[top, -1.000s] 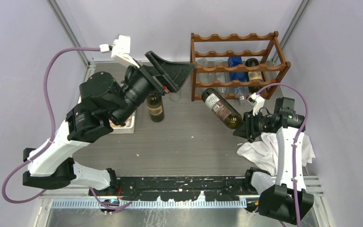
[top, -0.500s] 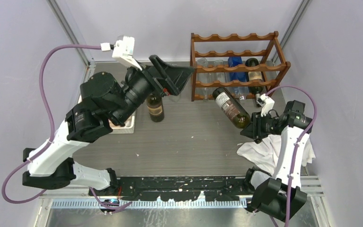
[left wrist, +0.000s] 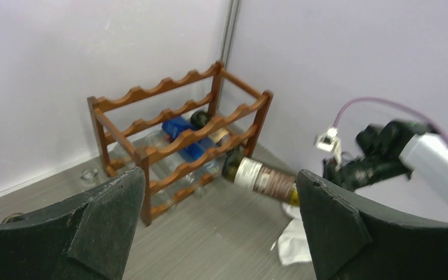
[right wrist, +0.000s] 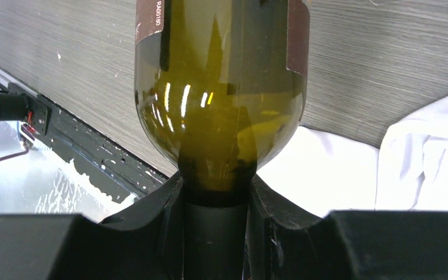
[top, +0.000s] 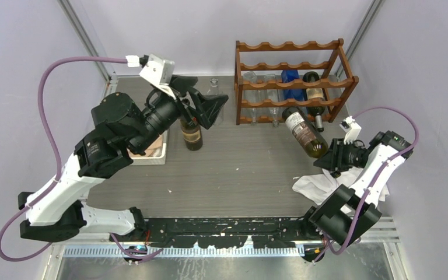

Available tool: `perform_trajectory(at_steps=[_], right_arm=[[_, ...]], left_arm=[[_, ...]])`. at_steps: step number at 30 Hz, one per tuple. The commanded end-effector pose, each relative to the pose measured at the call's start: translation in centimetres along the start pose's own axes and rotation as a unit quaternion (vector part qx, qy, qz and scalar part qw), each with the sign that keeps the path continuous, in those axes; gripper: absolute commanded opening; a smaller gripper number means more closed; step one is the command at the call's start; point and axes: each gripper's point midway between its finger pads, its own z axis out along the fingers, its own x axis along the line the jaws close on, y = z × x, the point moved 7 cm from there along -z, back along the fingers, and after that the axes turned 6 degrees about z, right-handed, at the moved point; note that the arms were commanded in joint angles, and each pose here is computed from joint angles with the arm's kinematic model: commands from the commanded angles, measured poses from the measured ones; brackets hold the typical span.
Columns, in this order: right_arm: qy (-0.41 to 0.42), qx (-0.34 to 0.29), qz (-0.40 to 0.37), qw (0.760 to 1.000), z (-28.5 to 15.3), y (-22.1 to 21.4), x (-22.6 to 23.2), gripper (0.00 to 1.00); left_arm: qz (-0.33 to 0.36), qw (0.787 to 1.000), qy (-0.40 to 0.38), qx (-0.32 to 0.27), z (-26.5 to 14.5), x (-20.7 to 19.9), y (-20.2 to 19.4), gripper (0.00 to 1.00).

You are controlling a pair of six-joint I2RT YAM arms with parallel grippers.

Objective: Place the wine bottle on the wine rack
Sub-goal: Place the wine bottle in the wine rack.

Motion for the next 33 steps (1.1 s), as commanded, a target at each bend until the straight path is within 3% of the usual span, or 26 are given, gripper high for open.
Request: perform_trajectory(at_steps=[1, 6, 17, 33], right_arm=[[0.007, -0.071, -0.038, 0.997, -1.3, 2.2, -0.3, 0.01], [-0.045, -0.090, -0.036, 0.994, -2.0, 2.9, -1.9, 0.01], [-0.109, -0.150, -0.026, 0.982, -2.5, 4.8, -4.2, 0.01], [-0.113, -0.164, -0.005, 0.980, -2.6, 6.5, -6.3, 0.01]], left_arm=[[0.054, 0.997, -0.040, 0.030, -0.2, 1.1, -2.7, 1.00], [0.101, 0.992, -0.024, 0.074, -0.7, 3.2, -6.0, 1.00], [0.115, 0.992, -0.008, 0.050, -2.5, 4.6, -7.6, 1.00], [0.111, 0.992, -0.014, 0.055, -1.8, 4.7, -8.8, 1.00]])
